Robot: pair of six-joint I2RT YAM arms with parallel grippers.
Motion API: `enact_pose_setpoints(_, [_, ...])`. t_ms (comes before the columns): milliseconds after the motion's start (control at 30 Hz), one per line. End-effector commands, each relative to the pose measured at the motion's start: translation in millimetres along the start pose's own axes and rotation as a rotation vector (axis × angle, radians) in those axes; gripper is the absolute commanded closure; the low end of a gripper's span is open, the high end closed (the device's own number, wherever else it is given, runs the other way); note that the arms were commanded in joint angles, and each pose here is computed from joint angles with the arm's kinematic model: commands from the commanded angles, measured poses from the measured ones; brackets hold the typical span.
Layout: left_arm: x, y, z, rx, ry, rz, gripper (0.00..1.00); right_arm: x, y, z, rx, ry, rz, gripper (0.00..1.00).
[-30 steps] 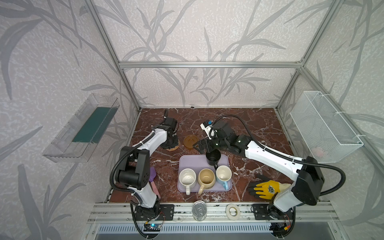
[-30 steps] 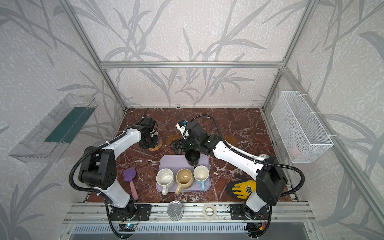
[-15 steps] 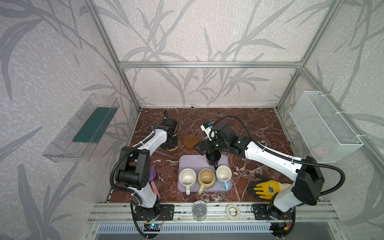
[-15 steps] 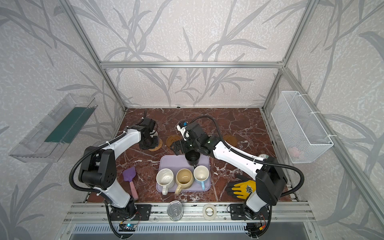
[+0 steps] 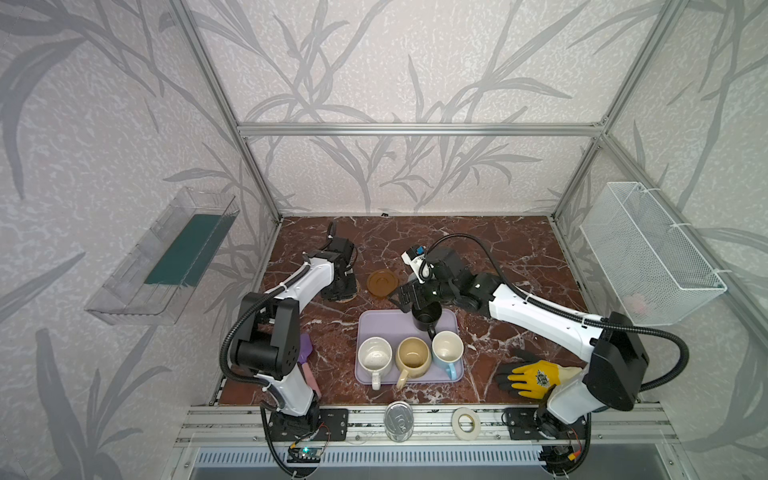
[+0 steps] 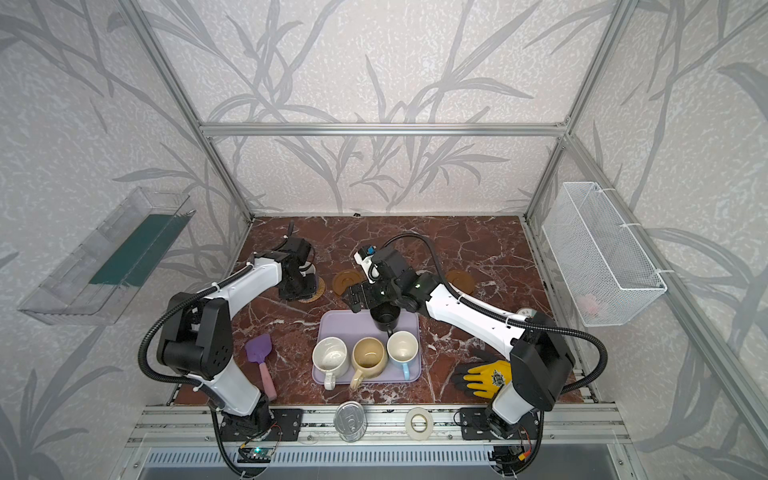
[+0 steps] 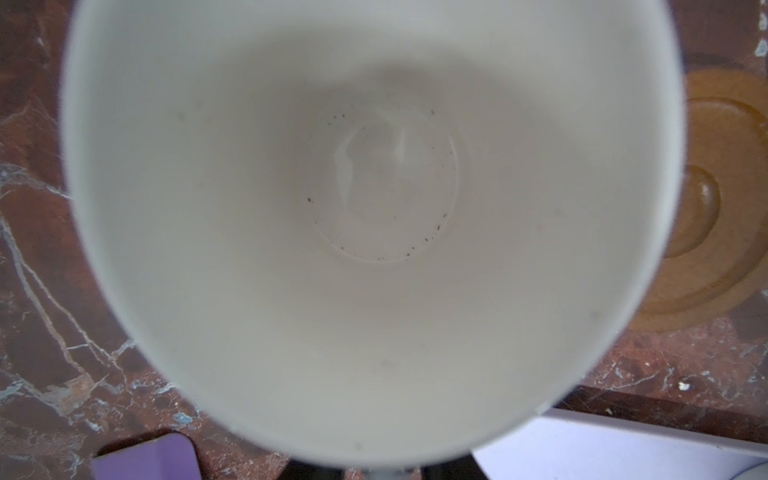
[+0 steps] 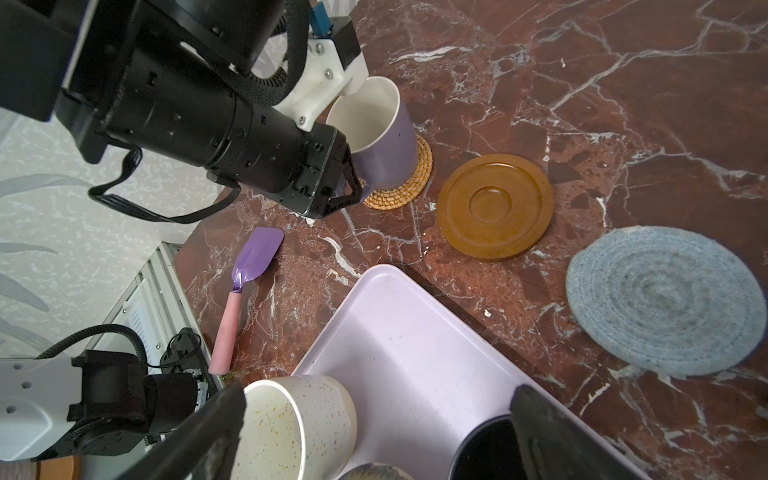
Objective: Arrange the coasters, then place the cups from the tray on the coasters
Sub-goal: 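Lower lavender mug onto woven rattan coaster with left gripper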
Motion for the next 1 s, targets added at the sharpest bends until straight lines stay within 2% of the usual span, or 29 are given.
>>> enact_pose_setpoints(0, [5.6, 1.5, 3.5, 0.016, 0.016, 0.005, 0.64, 5.5, 3.4, 4.2, 0.022, 0.003, -0.005, 0.01])
enact_pose_setpoints(400, [7.9, 6.9, 1.6, 0.027, 0.008, -0.010, 0.42, 6.2, 3.9, 4.6, 0.026, 0.001, -0.002, 0.01])
enact_pose_setpoints(733, [17.4, 11.9, 3.3, 0.032, 0.014, -0.037, 0.19, 9.3, 8.7, 4.6, 0.036, -0.018, -0.008, 0.01])
enact_pose_setpoints(767, [18.6, 12.3, 3.0, 0.034, 0.011, -0.041, 0.09, 9.0, 7.9, 4.5, 0.036, -0.019, -0.005, 0.01])
enact_pose_setpoints(967, [22.7, 15.0, 4.1, 0.041, 0.007, -0.053, 0.07, 8.3, 6.9, 2.9, 0.028, -0.024, -0.003, 0.01])
Point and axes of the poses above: each gripper's point midway between its finger pads, its own x axis back along the fingers, its own z axis along the line the jaws close on, y = z × x, the point moved 3 cm from there along x, back along the fingers, and after that the axes turned 3 degrees about -x, right-handed, at the moved point
